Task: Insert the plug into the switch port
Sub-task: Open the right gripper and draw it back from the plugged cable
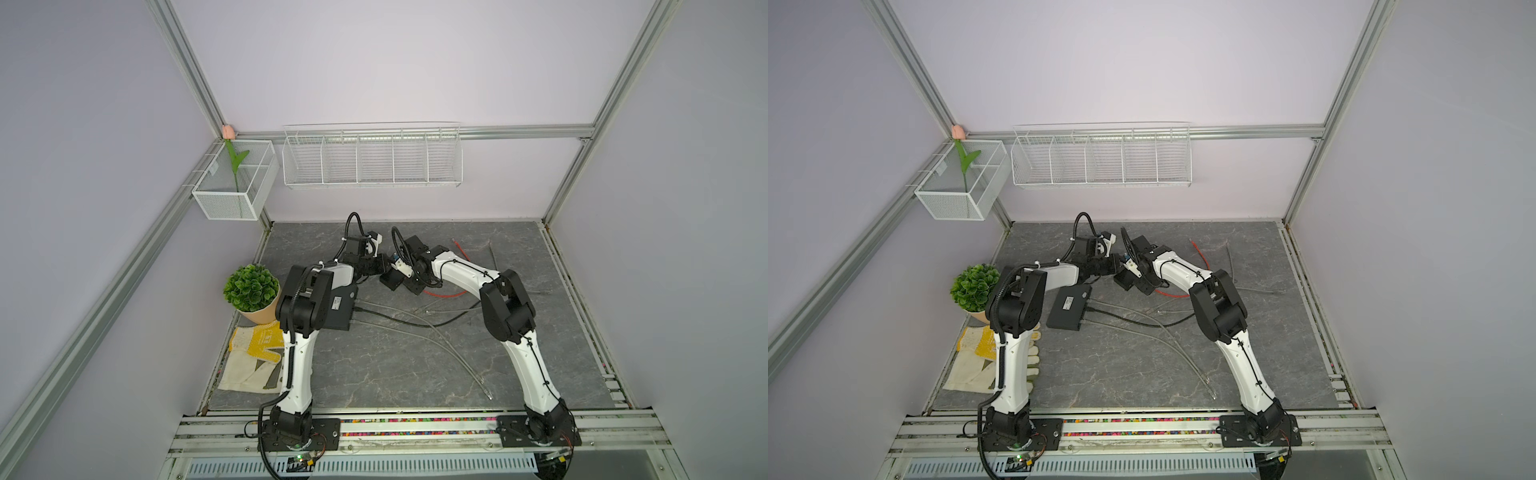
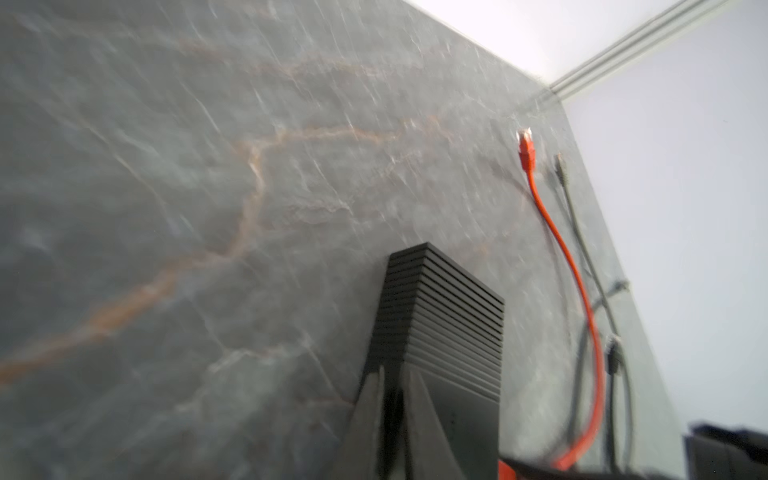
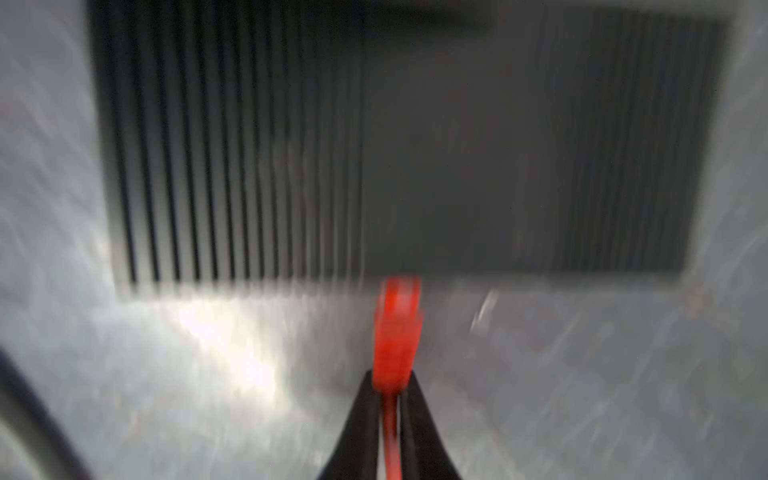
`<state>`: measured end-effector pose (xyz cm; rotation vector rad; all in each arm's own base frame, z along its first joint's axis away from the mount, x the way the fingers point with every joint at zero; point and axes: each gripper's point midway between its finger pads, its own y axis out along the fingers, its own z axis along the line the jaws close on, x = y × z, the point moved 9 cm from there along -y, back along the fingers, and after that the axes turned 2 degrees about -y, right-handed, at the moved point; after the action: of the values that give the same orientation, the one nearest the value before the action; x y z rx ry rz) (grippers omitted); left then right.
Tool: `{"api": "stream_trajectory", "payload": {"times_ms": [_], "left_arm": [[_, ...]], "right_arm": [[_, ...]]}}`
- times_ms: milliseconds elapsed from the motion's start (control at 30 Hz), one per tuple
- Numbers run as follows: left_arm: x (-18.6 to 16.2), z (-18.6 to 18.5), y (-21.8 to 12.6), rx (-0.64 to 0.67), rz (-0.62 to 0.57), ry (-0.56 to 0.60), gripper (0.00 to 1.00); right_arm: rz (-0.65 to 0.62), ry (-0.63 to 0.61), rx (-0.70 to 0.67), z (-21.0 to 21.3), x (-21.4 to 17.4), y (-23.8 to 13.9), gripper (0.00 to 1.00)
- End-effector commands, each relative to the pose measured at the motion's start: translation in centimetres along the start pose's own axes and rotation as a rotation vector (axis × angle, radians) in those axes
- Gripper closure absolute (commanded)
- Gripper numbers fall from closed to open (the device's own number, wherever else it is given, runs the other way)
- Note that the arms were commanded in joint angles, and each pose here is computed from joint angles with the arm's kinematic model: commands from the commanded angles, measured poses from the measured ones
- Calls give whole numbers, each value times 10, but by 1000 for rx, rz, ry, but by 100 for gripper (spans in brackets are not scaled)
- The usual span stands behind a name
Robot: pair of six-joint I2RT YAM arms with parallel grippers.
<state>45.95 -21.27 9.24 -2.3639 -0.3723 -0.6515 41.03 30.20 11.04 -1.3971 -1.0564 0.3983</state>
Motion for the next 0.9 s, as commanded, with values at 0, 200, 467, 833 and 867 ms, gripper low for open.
{"api": "stream_trajectory", "payload": {"times_ms": [0,200,467,833,867], "left_arm": [[-58,16,-3,32,245,-196,86],[-18,15,-43,131,128,-170,66],[-6,-29,-87,165,-3,-98,61],[-66,-75,-87,118,32,-8,61],[-69,-75,-90,118,25,-9,61]], "right_arm": [[-373,8,-85,-8,52,-51,69],[-327,11,-112,-3,18,-82,55],[-199,0,-151,8,-42,-118,55],[-104,-145,81,56,-74,-85,55],[-108,-165,84,57,-74,-82,55]]}}
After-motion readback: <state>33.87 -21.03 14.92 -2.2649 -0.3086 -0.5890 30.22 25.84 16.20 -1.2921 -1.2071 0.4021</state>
